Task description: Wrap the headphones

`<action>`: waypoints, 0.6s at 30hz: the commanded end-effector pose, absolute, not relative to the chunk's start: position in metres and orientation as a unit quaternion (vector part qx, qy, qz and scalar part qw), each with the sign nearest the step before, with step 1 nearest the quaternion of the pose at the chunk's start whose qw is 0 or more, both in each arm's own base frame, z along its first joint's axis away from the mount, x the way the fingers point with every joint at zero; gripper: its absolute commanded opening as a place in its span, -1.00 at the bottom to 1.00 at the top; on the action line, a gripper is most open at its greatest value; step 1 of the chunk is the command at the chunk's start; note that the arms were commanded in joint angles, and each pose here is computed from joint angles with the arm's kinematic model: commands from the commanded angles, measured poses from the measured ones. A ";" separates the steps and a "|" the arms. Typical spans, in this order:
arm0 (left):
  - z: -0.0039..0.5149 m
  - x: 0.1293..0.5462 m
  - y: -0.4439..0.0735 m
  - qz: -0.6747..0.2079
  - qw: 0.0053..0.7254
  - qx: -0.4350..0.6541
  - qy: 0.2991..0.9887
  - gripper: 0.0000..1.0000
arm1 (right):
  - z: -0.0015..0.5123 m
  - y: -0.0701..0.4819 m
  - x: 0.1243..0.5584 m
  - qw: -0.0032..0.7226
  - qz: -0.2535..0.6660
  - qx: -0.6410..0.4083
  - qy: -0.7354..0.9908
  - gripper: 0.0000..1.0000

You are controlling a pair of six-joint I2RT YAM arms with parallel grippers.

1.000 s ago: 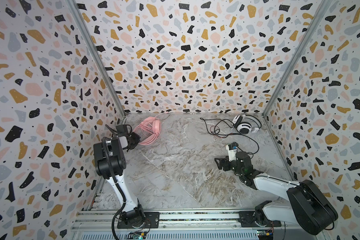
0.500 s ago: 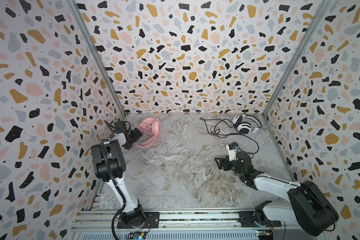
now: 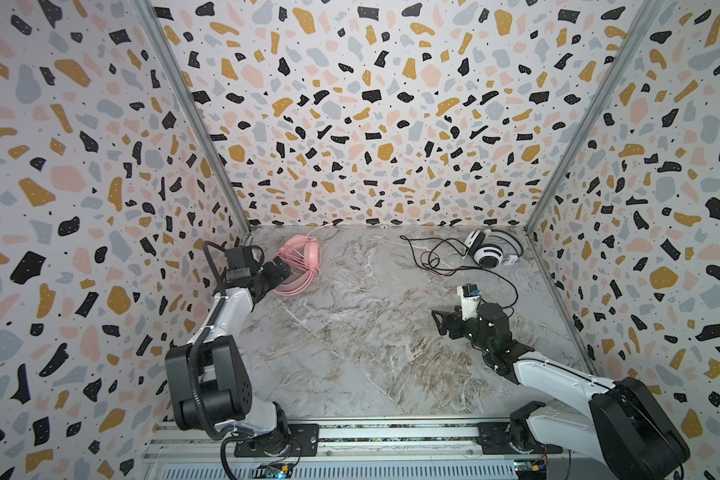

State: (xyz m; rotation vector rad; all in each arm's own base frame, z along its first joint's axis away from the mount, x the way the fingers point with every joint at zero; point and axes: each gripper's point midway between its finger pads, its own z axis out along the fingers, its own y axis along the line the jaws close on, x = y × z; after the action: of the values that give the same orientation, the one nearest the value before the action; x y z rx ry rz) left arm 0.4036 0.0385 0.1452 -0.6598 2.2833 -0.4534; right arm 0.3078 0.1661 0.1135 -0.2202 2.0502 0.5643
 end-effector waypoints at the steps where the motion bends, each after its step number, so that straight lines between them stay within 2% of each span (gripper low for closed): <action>1: 0.151 0.392 0.020 -0.194 0.362 -0.213 0.887 0.98 | 0.113 0.152 0.319 0.476 0.215 -0.068 0.850 0.78; 5: 0.146 0.373 0.006 -0.200 0.359 -0.184 0.893 0.98 | 0.122 0.127 0.348 0.463 0.225 -0.018 0.857 0.78; 11: 0.153 0.365 -0.005 -0.213 0.356 -0.152 0.897 0.98 | 0.147 0.081 0.411 0.444 0.204 0.049 0.871 0.78; 18: 0.165 0.360 -0.009 -0.221 0.372 -0.137 0.891 0.96 | 0.165 -0.003 0.487 0.448 0.166 0.185 0.859 0.77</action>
State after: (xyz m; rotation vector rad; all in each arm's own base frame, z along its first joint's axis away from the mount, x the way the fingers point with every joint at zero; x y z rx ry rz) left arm 0.3627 -0.0045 0.1489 -0.4207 2.3328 -0.5597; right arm 0.4759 0.0245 0.1703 0.3011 2.0919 0.4349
